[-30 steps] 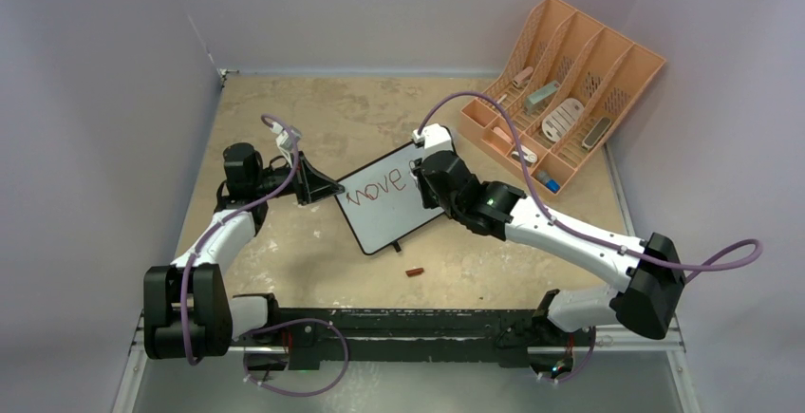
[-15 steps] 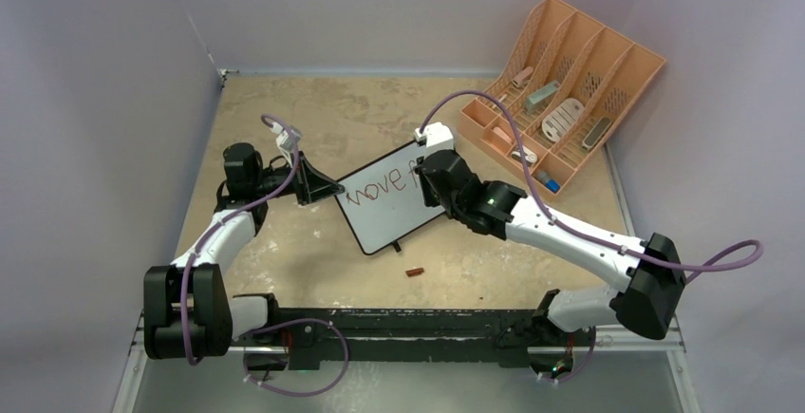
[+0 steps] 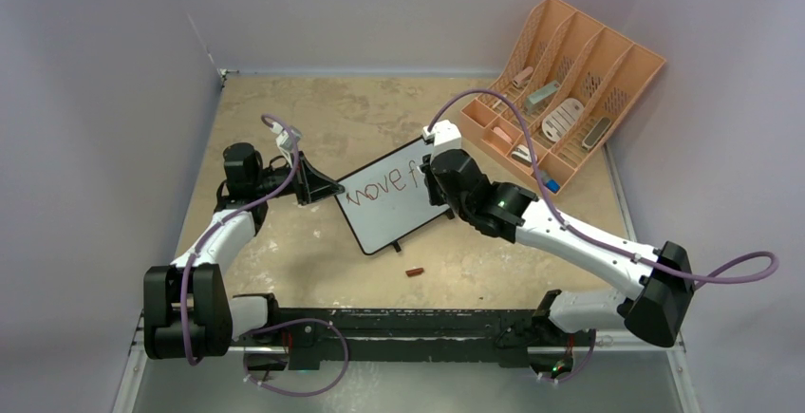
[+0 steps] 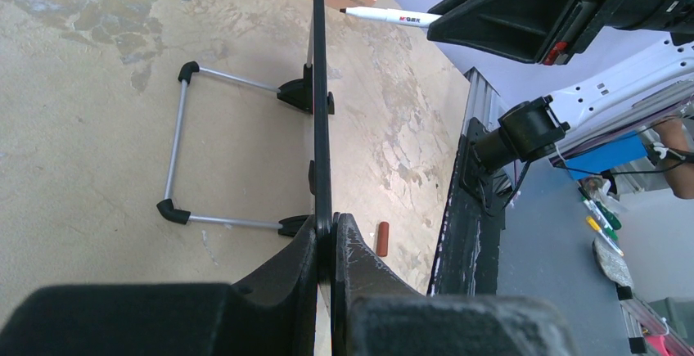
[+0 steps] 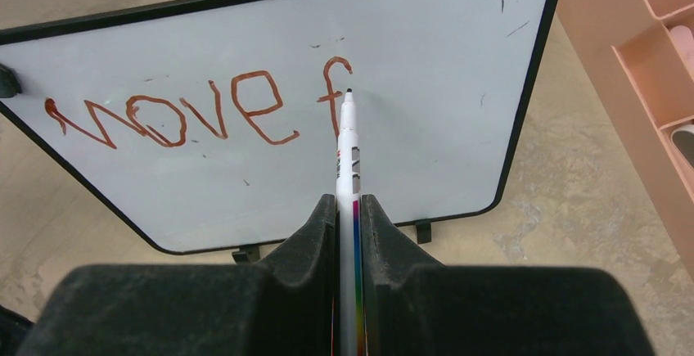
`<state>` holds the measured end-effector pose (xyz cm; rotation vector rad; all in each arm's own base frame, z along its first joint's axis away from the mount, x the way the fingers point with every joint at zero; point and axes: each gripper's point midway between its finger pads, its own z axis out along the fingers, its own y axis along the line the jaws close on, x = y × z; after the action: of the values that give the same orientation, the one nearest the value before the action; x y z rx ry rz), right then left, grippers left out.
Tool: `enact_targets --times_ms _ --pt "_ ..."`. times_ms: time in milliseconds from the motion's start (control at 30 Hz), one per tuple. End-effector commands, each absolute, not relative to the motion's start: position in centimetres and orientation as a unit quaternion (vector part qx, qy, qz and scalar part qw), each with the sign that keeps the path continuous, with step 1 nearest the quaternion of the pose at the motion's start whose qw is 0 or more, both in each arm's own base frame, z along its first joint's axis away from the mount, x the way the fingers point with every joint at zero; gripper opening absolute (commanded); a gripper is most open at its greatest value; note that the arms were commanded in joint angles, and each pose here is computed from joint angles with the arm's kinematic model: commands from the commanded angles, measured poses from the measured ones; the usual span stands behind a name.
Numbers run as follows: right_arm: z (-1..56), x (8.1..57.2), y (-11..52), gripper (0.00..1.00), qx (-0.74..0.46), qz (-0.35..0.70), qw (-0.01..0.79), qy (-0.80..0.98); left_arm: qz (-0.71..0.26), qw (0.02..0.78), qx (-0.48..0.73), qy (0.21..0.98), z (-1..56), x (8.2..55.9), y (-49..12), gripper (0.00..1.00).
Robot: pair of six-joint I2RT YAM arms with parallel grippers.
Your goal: Write a sentence on the whiteboard
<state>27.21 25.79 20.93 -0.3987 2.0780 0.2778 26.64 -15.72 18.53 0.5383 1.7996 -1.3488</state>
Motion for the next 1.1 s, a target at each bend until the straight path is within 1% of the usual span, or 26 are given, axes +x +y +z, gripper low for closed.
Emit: enact_targets --times_ms 0,1067 --pt "21.3 27.6 25.0 0.00 -0.151 0.106 0.495 0.849 -0.529 0.414 0.238 0.702 19.2 26.9 -16.0 0.00" --pt "21.4 28.4 26.4 0.00 -0.154 0.118 0.498 0.845 -0.529 0.414 0.240 0.700 19.3 26.8 -16.0 0.00"
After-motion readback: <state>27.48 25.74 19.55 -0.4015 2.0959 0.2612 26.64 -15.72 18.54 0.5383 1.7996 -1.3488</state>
